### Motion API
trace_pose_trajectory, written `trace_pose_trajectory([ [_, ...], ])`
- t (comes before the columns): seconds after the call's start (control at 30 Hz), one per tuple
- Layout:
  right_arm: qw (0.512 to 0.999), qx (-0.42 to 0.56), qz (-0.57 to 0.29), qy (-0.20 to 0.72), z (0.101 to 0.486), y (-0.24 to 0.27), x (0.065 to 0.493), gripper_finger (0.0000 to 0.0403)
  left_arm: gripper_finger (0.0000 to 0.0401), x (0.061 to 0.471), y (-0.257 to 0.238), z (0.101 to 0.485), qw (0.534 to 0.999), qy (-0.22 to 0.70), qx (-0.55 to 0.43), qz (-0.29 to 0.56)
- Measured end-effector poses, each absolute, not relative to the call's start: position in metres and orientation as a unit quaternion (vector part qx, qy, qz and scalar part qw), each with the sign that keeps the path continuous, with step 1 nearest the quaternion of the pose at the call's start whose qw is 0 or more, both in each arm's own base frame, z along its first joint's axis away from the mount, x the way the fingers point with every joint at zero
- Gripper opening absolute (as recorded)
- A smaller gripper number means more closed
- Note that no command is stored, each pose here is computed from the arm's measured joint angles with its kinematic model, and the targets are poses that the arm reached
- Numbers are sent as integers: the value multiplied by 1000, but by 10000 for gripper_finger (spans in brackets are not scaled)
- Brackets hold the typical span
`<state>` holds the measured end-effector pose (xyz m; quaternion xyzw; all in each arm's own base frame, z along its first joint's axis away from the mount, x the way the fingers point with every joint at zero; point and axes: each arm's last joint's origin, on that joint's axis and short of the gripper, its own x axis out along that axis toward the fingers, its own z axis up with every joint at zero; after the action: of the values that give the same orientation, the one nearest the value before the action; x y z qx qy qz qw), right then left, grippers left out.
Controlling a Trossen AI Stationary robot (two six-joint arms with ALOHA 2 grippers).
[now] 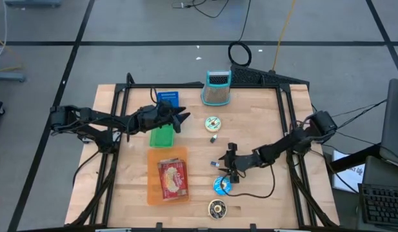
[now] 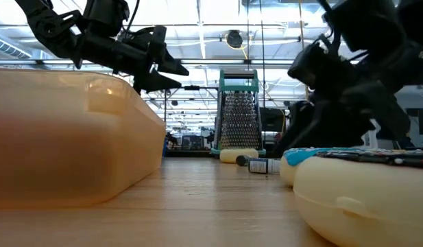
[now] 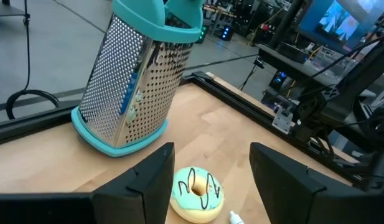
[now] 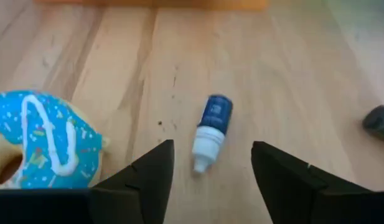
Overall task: Pick & Place Food Item
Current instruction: Put the blue food coloring bottle into the blue bin
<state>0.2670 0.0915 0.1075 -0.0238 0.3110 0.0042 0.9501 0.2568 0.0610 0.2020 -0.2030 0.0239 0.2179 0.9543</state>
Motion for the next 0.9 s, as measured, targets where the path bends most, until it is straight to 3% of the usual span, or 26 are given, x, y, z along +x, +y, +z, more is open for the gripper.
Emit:
trace_pose_trajectory([
  [0.17, 950, -17, 22, 311, 97, 94, 270, 211, 209, 257, 59, 202, 955, 24, -203, 215],
  [0.37, 952, -14, 19, 306, 91, 94, 273, 189, 209, 258, 56, 202, 956, 26, -204, 209],
  [0.9, 949, 1, -2, 315, 88, 83, 275, 50, 209, 259, 53, 202, 957, 27, -204, 203],
])
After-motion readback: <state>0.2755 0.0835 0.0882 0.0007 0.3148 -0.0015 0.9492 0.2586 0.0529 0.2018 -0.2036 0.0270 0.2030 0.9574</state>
